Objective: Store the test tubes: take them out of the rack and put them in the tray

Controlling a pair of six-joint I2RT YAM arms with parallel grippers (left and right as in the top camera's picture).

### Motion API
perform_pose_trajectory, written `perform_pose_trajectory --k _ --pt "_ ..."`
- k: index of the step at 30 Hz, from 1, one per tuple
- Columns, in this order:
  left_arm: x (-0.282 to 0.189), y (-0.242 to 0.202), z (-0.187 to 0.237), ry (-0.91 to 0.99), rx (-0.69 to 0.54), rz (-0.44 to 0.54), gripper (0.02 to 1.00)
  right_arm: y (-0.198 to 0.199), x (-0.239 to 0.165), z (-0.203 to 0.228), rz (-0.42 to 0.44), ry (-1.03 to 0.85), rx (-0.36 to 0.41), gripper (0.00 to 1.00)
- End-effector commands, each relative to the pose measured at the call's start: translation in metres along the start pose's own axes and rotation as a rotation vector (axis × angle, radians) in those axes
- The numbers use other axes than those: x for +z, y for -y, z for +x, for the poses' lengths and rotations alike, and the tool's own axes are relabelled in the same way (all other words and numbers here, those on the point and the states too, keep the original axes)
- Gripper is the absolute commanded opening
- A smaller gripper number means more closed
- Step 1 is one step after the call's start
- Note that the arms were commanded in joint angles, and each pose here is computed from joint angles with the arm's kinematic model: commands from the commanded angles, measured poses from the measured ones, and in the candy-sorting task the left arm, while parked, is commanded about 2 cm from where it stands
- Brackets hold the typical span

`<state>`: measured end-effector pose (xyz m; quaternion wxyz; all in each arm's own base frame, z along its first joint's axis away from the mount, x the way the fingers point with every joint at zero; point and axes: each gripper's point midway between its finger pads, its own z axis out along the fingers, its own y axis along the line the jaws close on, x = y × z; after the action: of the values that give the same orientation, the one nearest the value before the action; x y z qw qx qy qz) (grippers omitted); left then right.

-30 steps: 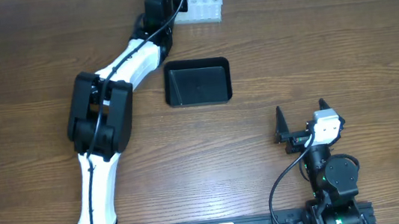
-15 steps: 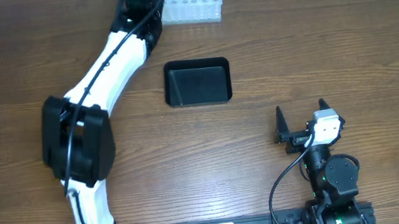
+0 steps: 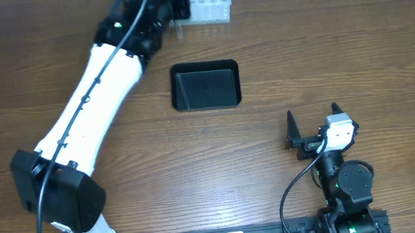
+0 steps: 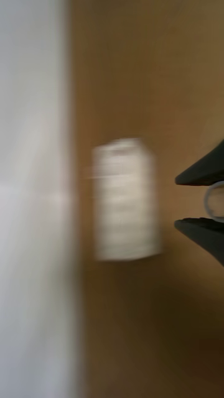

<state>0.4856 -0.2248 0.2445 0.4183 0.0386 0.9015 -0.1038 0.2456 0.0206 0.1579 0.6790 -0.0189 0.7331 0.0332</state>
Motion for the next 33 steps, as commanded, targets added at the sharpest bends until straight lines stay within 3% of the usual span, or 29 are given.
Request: perform_pose_trajectory --k 1,7,12,33 --pt "0.015 0.022 0.055 -0.171 -0.126 -0.011 0.040 0.000 0.000 0.001 0.003 0.002 0.003 0.993" --pt "0.038 0.029 0.101 -0.297 -0.096 -0.050 0.038 0.000 0.000 0.001 0.003 0.002 0.003 0.991" --pt "0.057 0.009 0.125 -0.373 -0.091 -0.108 0.040 0.000 0.000 0.001 0.003 0.002 0.003 0.991" --pt "0.077 -0.019 0.170 -0.524 -0.097 -0.177 0.038 0.000 0.000 0.001 0.003 0.002 0.003 0.991"
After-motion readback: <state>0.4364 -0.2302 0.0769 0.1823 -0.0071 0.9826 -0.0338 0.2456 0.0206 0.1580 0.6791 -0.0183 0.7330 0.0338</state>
